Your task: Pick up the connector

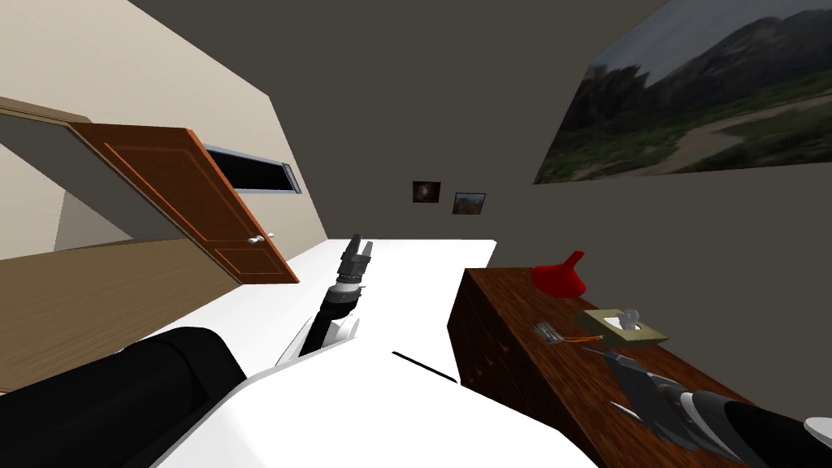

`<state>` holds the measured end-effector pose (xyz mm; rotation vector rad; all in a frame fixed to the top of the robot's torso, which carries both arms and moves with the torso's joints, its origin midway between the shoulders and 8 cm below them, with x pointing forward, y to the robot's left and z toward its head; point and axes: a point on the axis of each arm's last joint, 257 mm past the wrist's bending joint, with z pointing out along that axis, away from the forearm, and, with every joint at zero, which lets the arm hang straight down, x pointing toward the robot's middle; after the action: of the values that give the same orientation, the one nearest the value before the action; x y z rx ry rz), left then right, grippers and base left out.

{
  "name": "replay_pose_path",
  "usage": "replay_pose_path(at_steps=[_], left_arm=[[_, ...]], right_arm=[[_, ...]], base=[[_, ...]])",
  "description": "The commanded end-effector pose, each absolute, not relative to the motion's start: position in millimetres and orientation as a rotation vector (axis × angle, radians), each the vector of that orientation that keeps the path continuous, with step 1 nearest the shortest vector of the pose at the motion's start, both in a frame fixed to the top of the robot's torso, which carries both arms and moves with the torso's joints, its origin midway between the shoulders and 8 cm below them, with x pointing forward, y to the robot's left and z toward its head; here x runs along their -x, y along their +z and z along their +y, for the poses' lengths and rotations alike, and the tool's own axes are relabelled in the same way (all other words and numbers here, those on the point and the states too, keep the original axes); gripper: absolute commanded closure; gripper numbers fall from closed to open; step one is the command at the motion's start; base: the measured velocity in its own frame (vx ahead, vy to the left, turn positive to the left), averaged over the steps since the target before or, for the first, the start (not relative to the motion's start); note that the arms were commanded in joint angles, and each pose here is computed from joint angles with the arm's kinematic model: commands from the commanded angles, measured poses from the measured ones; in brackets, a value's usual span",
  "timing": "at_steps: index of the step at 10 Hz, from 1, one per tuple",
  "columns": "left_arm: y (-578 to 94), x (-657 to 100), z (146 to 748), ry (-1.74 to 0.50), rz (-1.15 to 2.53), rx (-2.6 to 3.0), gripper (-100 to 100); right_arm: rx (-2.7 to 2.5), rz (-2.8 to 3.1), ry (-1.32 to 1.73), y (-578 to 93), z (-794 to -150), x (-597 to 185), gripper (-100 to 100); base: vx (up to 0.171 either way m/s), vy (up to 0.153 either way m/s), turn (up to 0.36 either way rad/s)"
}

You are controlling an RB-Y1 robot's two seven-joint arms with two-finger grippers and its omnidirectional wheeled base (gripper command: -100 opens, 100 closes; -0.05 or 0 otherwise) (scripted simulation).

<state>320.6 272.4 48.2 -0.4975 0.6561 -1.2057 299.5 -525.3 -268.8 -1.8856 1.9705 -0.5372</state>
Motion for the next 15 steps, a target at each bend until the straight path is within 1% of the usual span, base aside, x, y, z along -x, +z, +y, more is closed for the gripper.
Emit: replay_pose_path(at_steps=[1, 3, 4, 5, 7, 8, 9, 10, 14, 15], left_arm=[[48, -321, 272, -1.206, 0.656, 0.497, 0], [48, -321, 272, -1.206, 0.656, 0.497, 0], [48, -321, 272, -1.206, 0.656, 0.497, 0], [48, -321, 272, -1.206, 0.656, 0.497, 0], [48, -321, 272, -1.206, 0.656, 0.497, 0], [48, -321, 272, -1.206, 0.656, 0.497, 0], [48, -321, 272, -1.206, 0.656, 0.497, 0], [48, -321, 272, -1.206, 0.656, 0.497, 0], [48, -321, 272, -1.206, 0.656, 0.498, 0], [48, -321, 272, -1.206, 0.656, 0.498, 0]], right_arm=[[1.949, 1.970, -0.564, -272, -538, -290, -100], [1.949, 1.970, -0.564, -272, -538, -290, -100], [2.047, 1.956, -0.609, -274, -556, -279, -100], [2.042, 1.944, -0.619, -270, -555, -284, -100], [2.130, 1.942, -0.642, -275, -571, -268, -100], [2.101, 1.946, -0.630, -274, -565, -273, -100], [2.107, 1.944, -0.635, -274, -566, -273, 0], [2.091, 1.959, -0.641, -281, -570, -265, -100], [2.074, 1.978, -0.647, -290, -575, -256, -100], [2.074, 1.977, -0.649, -290, -576, -256, 100]], base=[[0.047, -0.039, 0.155], [0.032, -0.043, 0.093], [0.049, -0.079, 0.300], [0.076, -0.101, 0.250], [0.061, -0.088, 0.211], [0.021, -0.050, 0.066], [0.005, -0.009, -0.009], [0.016, -0.003, 0.109], [0.018, -0.005, 0.067], [0.000, 0.000, 0.000]])
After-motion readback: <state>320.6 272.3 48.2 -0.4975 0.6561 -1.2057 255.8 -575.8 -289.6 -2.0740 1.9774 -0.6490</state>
